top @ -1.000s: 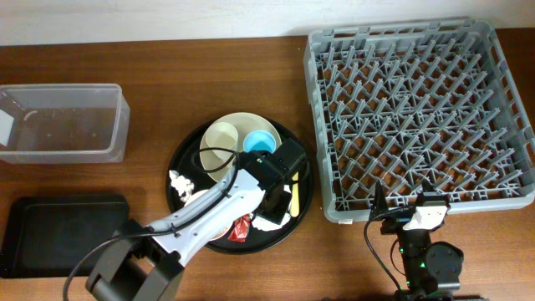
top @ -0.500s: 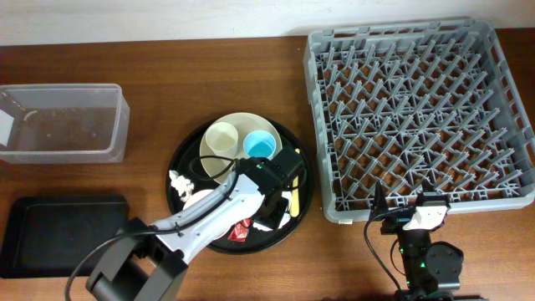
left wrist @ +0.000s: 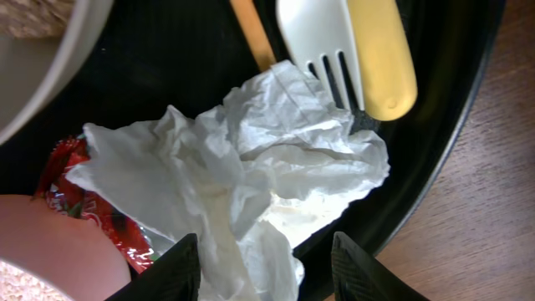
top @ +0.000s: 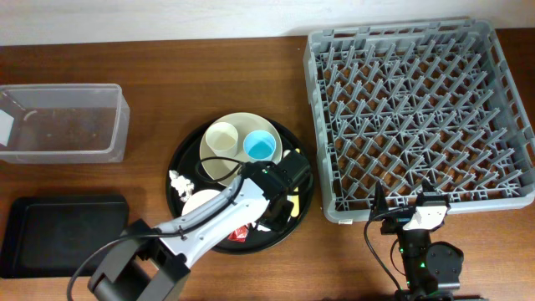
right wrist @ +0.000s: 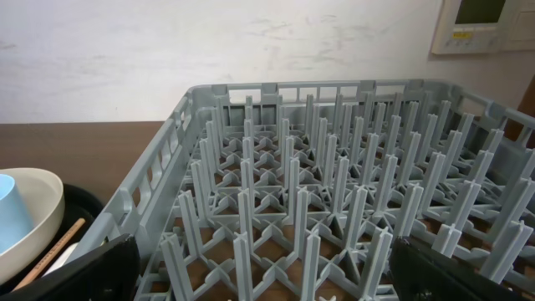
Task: Sort waste into correct bins and load items into the dishwasher rack
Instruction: 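Carry the tissue with the left gripper and drop it into the clear bin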
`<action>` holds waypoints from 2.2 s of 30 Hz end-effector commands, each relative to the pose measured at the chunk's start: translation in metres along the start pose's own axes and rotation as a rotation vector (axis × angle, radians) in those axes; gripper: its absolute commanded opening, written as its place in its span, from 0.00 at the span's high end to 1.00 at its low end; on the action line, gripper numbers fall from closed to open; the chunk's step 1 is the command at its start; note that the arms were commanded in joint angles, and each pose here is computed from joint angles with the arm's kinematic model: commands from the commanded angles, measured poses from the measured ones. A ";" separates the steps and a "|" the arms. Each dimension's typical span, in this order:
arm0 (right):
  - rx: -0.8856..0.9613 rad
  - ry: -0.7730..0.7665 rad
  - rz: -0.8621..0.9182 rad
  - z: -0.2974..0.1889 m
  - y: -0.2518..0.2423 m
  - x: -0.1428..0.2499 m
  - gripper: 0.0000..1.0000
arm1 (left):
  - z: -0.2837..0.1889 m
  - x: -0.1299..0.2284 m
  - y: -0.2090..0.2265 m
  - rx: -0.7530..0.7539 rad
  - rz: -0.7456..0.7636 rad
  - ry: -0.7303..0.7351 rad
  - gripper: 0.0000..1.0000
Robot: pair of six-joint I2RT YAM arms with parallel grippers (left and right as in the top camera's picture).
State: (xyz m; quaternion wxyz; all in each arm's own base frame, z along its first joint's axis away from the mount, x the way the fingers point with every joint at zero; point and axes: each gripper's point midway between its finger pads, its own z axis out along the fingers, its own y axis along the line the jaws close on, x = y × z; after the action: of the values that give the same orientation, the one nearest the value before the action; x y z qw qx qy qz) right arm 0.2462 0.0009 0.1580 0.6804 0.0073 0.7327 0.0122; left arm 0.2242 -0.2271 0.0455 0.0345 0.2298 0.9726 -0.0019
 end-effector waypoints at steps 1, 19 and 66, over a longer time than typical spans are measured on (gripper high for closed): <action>0.005 0.003 0.008 0.000 -0.001 0.002 0.02 | 0.004 0.004 0.000 -0.012 -0.002 0.012 0.50; 0.005 0.003 0.008 0.000 -0.001 0.002 0.02 | 0.012 0.010 0.008 -0.050 -0.001 0.019 0.64; 0.005 0.003 0.008 0.000 -0.001 0.002 0.02 | -0.097 0.048 0.575 -0.476 -1.344 -0.448 0.99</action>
State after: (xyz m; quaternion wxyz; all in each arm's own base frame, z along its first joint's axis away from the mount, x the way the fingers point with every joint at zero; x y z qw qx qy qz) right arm 0.2462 0.0009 0.1580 0.6804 0.0072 0.7327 0.0121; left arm 0.4263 0.2996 0.1470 0.2575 -0.4252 0.8565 0.1387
